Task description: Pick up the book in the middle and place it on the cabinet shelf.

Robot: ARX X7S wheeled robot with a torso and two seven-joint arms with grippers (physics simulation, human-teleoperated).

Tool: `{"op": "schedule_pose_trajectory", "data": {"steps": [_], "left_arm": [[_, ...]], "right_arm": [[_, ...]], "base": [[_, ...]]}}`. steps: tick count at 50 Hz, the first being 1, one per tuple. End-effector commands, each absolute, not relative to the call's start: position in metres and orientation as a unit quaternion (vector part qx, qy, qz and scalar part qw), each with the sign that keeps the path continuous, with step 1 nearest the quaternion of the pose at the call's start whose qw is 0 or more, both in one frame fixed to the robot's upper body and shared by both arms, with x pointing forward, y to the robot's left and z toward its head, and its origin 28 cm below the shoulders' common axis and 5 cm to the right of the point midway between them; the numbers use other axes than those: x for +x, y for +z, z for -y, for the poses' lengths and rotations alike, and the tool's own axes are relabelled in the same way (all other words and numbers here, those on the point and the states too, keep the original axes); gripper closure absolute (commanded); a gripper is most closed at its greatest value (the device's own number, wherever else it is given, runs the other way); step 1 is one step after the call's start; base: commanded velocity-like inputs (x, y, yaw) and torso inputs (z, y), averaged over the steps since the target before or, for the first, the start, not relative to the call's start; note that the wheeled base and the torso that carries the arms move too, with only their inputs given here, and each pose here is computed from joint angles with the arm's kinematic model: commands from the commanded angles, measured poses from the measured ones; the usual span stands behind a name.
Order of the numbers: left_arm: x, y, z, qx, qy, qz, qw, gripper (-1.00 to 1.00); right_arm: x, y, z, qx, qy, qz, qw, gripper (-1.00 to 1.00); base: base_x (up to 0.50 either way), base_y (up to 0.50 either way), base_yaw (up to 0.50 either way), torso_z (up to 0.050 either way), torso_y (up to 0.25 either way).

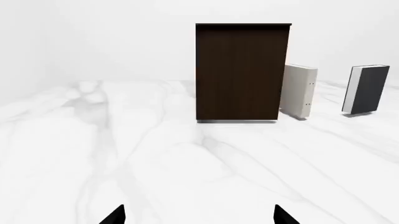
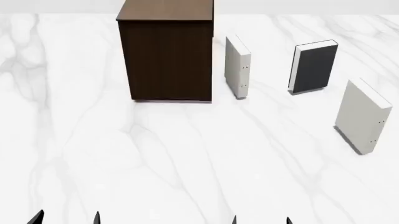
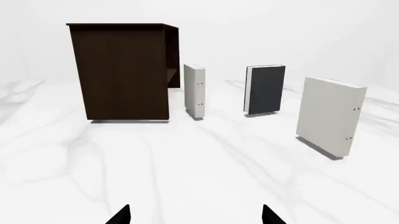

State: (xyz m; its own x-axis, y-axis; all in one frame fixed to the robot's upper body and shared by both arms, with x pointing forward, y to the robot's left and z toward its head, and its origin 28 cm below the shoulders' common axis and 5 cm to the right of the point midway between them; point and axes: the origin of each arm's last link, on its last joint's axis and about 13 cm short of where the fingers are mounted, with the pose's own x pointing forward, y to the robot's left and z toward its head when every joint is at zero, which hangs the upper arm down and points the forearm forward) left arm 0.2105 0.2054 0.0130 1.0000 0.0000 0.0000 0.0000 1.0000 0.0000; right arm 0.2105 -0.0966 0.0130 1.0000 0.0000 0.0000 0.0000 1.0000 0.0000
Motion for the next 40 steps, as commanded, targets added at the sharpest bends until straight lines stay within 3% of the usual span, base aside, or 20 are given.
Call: {"op": "schedule_pose_trajectory", "data": {"steps": [1, 35, 38, 40], "left_arm": [[0.21, 0.014, -0.205, -0.001, -0.002, 0.0, 1.0, -1.0], [0.21, 0.013, -0.205, 0.005, 0.001, -0.01, 1.0, -1.0], [0.21, 0.015, -0.205, 0.0, 0.001, -0.004, 1.0, -1.0], [0.211, 0.025, -0.206, -0.008, 0.012, 0.028, 0.999, -1.0]], "right_arm": [[0.211, 0.013, 0.096, -0.003, 0.002, 0.0, 1.0, -1.0], [0.21, 0.01, 0.096, -0.006, -0.003, -0.012, 1.0, -1.0], [0.21, 0.013, 0.096, -0.008, -0.005, -0.003, 1.0, -1.0], [0.209, 0.025, 0.098, 0.01, -0.032, 0.063, 0.997, -1.0]], "base": [[0.0, 0.0, 0.0, 0.0, 0.0], [0.0, 0.0, 0.0, 0.0, 0.0], [0.0, 0.0, 0.0, 0.0, 0.0], [0.0, 0.0, 0.0, 0.0, 0.0]]}}
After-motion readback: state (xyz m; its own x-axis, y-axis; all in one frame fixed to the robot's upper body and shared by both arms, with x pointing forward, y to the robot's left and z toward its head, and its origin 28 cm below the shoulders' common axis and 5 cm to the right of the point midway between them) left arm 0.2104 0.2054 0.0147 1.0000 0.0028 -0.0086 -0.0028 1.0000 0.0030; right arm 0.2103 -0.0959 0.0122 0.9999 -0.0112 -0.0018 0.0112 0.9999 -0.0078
